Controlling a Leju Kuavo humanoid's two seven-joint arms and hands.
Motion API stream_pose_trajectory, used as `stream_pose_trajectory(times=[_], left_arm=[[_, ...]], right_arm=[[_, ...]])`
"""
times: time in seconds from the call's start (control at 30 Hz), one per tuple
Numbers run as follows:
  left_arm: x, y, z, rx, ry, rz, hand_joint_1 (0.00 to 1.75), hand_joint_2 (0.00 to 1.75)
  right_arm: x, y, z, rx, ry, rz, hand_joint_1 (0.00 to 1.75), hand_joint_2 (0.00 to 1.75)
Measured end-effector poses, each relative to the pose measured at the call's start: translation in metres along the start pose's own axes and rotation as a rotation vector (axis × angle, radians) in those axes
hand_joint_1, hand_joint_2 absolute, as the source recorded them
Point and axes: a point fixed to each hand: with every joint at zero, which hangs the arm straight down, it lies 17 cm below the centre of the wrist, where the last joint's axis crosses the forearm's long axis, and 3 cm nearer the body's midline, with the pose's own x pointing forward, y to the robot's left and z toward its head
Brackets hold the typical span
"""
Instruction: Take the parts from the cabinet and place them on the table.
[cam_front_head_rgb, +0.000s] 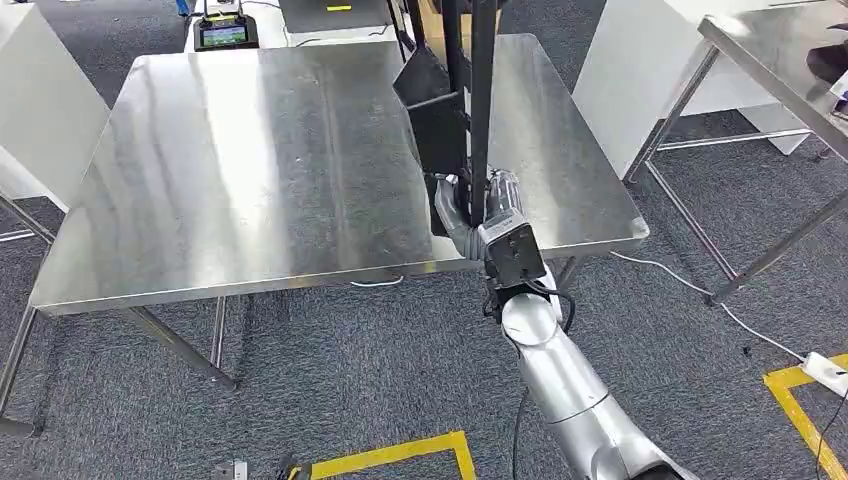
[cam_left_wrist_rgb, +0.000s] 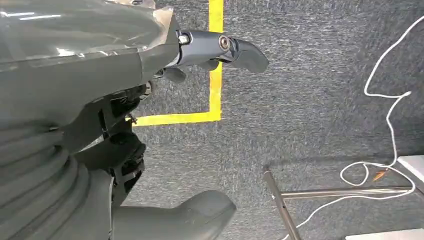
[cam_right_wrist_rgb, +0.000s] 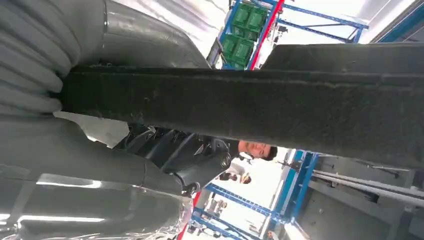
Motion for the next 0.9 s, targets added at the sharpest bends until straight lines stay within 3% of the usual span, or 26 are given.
stream_pose_trajectory(times=[0.9], left_arm=[[-0.004, -0.003, 0.000, -0.010, 0.018, -0.014, 0.00, 1.75]], right_arm=[[-0.007, -0.005, 0.014, -0.006, 0.031, 0.010, 1.75, 1.75]])
